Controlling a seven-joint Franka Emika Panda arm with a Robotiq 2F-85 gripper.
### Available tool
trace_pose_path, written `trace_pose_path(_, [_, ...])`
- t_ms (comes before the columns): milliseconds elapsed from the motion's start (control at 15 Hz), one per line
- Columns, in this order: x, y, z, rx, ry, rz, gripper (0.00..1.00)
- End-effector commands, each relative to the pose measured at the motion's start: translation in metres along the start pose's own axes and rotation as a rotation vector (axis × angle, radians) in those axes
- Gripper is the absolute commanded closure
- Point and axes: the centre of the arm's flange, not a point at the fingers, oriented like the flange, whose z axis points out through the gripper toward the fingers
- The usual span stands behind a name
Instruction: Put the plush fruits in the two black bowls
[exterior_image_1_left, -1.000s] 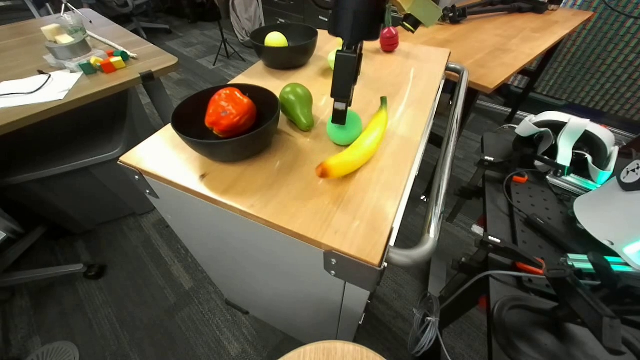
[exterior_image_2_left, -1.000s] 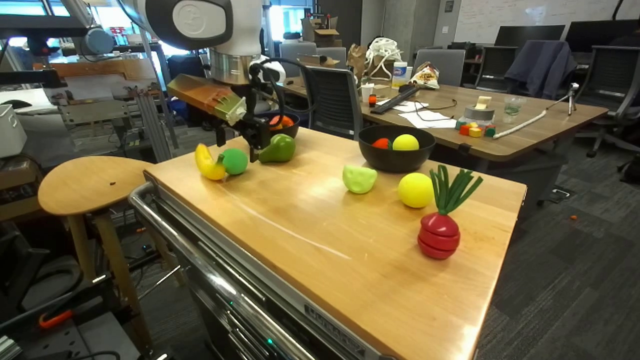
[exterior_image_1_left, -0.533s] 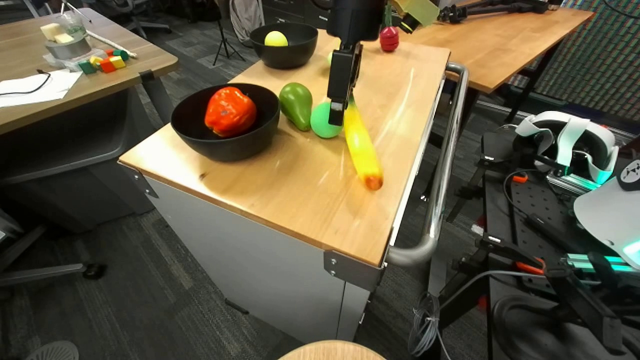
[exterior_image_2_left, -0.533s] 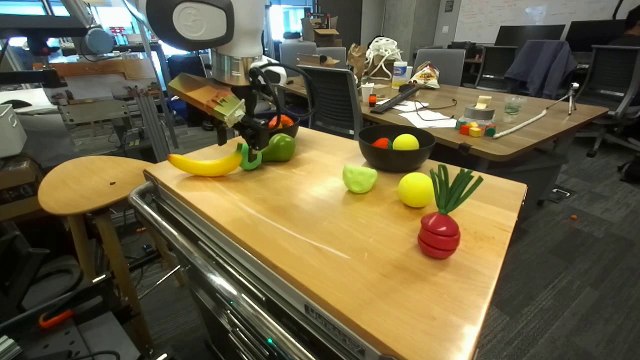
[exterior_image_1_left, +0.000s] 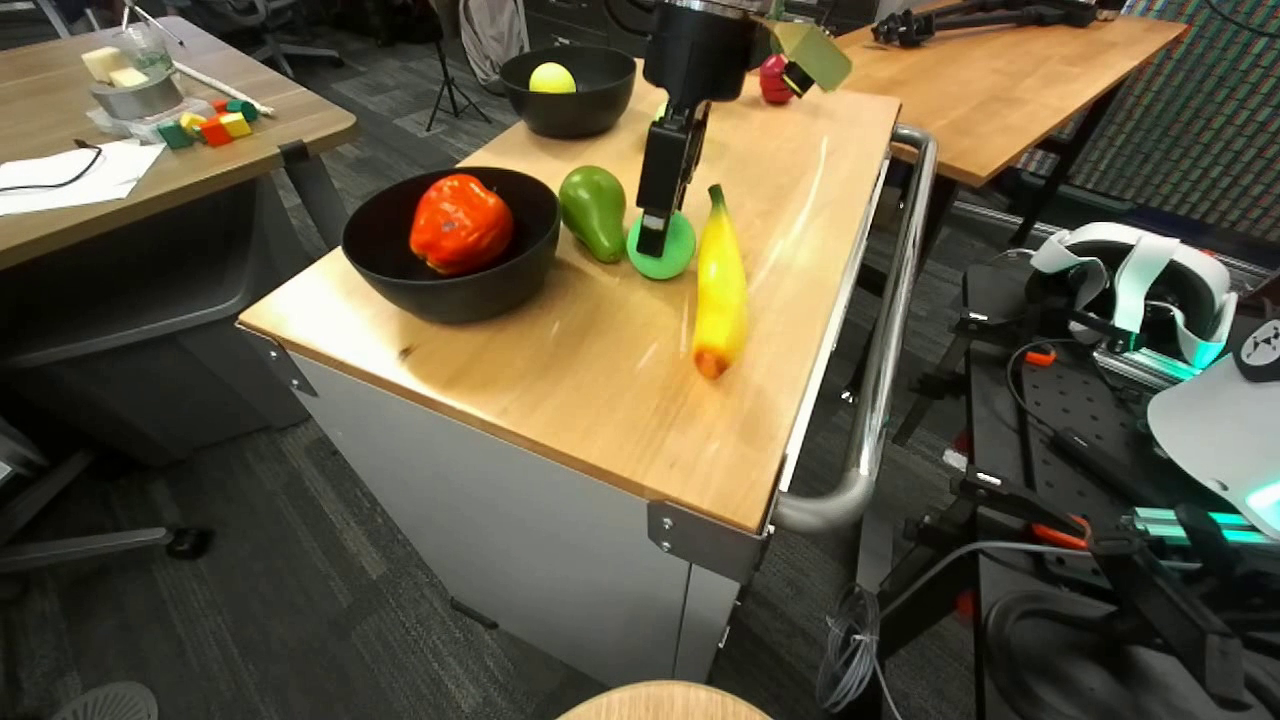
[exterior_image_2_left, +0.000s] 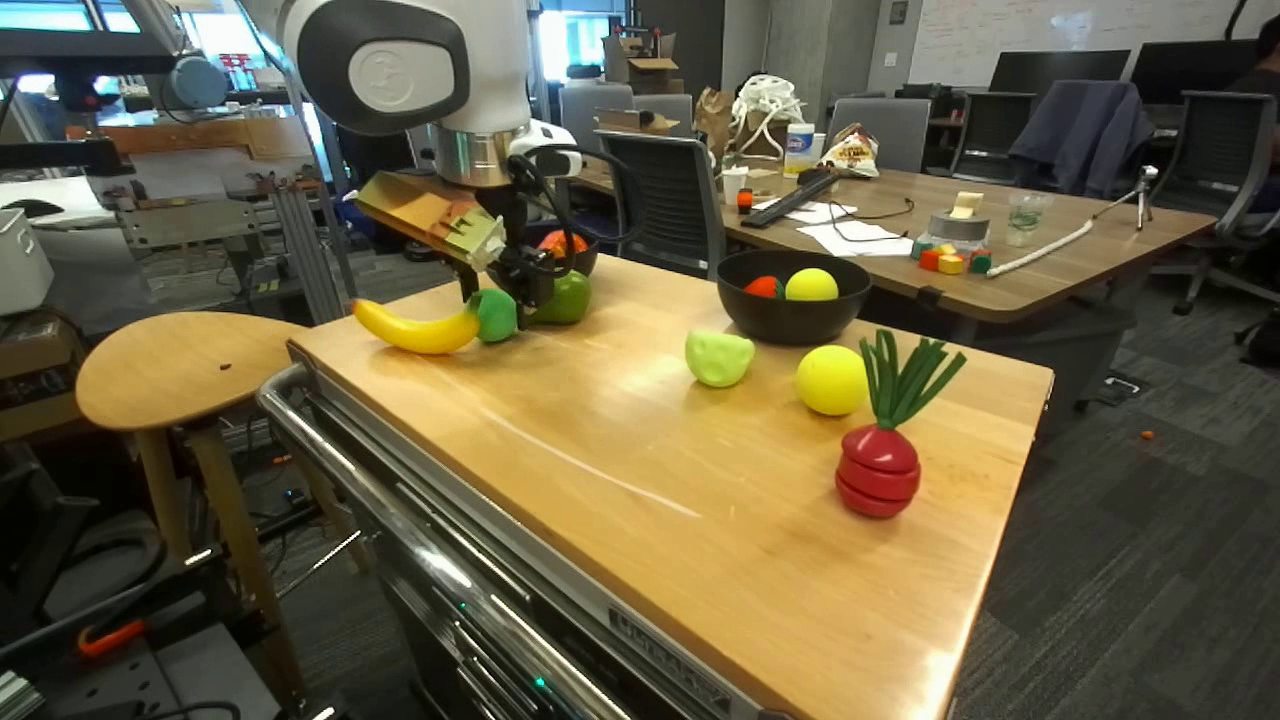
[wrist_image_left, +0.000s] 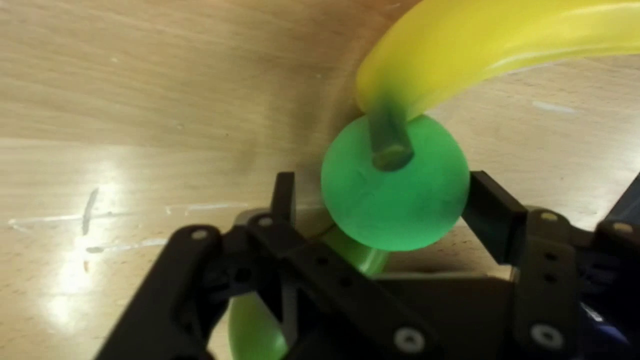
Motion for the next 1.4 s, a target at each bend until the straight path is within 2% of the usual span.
trace_pose_path(0, [-0.003,-0.001,0.007,-0.031,0.080,-0.033,0.13])
trace_pose_path(67, [-0.002,-0.001,0.008,-0.033,0.086,-0.033,0.38])
trace_pose_path(200, [-0.003,0.000,0.008,-0.022,0.066,-0.024,0.39])
trace_pose_path(400, [-0.002,0.002,0.006,-0.015,0.047,-0.008,0.66])
trace_pose_path(467, [-0.001,0.003,0.003,-0.013,0.046,-0.003,0.70])
trace_pose_path(667, [0.003,0.006,-0.016,-0.012,0.064,-0.008,0.77])
trace_pose_path(800, [0.011,0.015,-0.053,-0.032,0.137,-0.058,0.77])
trace_pose_path(867, [0.018,0.022,-0.086,-0.037,0.220,-0.082,0.77])
trace_pose_path(1133, [0.042,0.057,-0.178,-0.113,0.420,-0.074,0.77])
trace_pose_path(1333, [0.067,0.096,-0.187,-0.197,0.576,-0.026,0.77])
